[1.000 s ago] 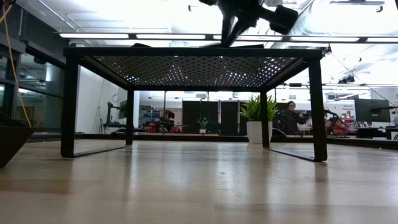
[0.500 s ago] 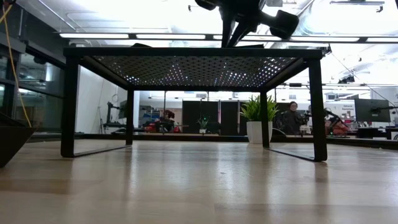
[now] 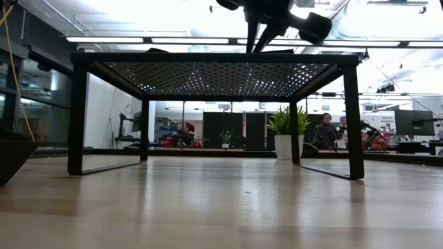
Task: Pick & Place Mini shaped plates
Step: Stack the leaf shaped plate on top of the leaf shaped plates on the shelf, then stack the distorted square plate on top of the distorted square plates on the shelf
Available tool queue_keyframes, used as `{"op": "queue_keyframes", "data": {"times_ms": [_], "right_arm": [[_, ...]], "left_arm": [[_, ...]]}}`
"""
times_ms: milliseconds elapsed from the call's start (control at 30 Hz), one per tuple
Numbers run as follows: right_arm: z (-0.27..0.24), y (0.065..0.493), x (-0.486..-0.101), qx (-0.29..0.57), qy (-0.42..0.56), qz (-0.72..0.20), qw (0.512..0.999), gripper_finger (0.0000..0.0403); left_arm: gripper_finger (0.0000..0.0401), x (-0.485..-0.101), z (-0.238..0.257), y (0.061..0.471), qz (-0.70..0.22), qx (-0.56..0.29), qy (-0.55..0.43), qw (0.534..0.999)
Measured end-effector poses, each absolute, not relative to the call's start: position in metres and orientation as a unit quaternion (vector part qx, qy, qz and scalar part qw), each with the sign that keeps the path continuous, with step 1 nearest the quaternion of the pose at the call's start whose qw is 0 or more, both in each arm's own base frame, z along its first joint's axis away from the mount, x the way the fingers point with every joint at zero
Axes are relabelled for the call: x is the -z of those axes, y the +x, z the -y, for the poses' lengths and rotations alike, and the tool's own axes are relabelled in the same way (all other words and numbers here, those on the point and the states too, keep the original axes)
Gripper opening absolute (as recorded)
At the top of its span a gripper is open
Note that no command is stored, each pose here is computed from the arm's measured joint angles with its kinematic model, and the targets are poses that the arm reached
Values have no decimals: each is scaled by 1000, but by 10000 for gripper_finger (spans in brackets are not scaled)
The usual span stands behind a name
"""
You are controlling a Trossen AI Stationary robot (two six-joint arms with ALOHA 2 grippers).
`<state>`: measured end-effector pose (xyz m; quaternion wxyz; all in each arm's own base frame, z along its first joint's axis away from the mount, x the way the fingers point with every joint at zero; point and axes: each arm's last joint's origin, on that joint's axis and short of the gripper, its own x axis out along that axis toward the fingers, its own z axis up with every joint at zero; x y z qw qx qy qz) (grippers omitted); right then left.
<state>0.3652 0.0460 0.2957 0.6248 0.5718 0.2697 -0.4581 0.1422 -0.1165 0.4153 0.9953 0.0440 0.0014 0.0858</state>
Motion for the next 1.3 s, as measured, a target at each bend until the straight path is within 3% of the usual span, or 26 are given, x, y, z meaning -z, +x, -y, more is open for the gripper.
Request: {"op": "queue_keyframes", "data": {"times_ms": [367,567,767,1300], "right_arm": [[-46,366,-296,453,569,-274,630,124],[-46,366,-297,444,563,-278,640,167],[-46,367,-303,426,557,-271,659,185],[-55,337,-352,370,510,-221,744,184]], "left_arm": [[218,-415,117,142,-1,-86,41,995],[218,-415,117,142,-1,-86,40,996],[218,-415,117,142,-1,-86,41,996],[218,-407,117,142,-25,-84,24,996]]}}
